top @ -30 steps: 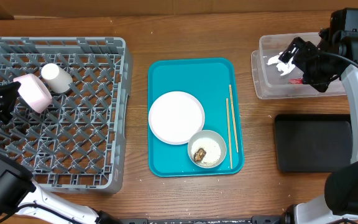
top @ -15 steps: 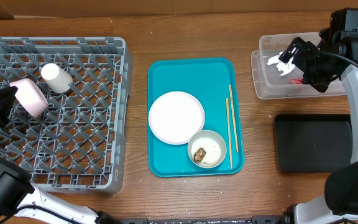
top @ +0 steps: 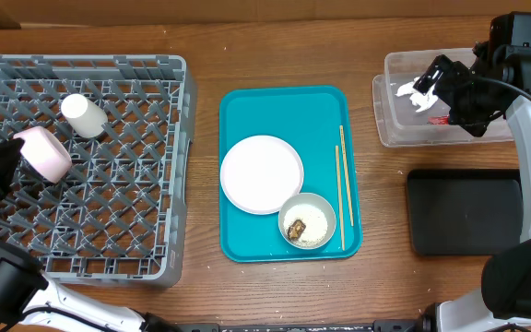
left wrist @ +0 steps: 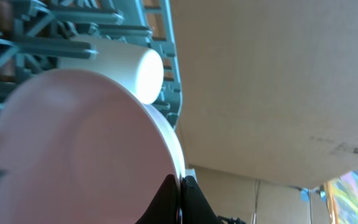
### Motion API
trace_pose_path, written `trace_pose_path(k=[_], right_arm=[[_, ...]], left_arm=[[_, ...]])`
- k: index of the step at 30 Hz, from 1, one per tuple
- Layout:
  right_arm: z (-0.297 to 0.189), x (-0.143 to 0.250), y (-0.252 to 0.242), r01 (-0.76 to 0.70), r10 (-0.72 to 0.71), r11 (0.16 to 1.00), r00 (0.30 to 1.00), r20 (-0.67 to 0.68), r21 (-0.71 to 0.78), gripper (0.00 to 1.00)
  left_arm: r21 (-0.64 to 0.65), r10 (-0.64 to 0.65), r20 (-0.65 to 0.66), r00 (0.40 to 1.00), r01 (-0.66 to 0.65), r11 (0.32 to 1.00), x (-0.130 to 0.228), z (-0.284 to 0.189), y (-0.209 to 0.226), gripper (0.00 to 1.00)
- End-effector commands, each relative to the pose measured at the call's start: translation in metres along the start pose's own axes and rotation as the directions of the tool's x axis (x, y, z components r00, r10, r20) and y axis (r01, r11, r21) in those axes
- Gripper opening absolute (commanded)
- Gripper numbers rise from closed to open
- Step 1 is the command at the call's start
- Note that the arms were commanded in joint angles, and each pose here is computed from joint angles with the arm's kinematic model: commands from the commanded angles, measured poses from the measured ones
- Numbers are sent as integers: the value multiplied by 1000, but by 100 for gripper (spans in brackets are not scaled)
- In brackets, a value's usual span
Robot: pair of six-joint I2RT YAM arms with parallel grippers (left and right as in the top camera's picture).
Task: Sort waste into correct bins and load items into the dishwasher
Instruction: 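Lower the pink saucer into the rack's left side and place it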
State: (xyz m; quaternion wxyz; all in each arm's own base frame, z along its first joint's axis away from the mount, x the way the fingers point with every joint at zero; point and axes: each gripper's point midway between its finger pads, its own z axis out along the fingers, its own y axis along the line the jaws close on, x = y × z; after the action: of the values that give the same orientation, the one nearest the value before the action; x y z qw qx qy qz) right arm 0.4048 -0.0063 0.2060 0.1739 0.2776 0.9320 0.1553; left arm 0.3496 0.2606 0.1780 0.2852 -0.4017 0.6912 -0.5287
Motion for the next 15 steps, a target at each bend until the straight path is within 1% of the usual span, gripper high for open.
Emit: trace_pose_path(k=[1,3,4,5,6,7,11,15], right_arm=[[-3,-1,1,-2,2,1000,1000,10,-8,100],[-3,-1,1,-2,2,1000,1000,10,-8,100],[-3,-1,1,-2,2,1000,1000,10,-8,100],[-3,-1,1,-2,2,1000,1000,10,-8,100],[-3,-1,1,-2,2,1000,1000,10,-8,100],[-3,-1,1,-2,2,1000,1000,10,-8,100],[-3,-1,1,-2,2,1000,1000,10,-8,100],[-3,-1,1,-2,2,1000,1000,10,-8,100]], left_arm=[[-64,-17,33,999,19,998,-4,-15,21,4],[-63,-23,52,998,26,998,-7,-23,24,5],[-63,-26,61,998,29,998,-8,-26,25,8],[-69,-28,67,997,32,997,-9,-29,27,14],[-83,-30,73,997,36,996,-10,-32,30,24],[-100,-38,76,996,46,994,-10,-33,33,31],[-181,-75,92,993,91,979,-11,-39,49,31],[-179,-110,97,989,126,976,-10,-39,49,27]])
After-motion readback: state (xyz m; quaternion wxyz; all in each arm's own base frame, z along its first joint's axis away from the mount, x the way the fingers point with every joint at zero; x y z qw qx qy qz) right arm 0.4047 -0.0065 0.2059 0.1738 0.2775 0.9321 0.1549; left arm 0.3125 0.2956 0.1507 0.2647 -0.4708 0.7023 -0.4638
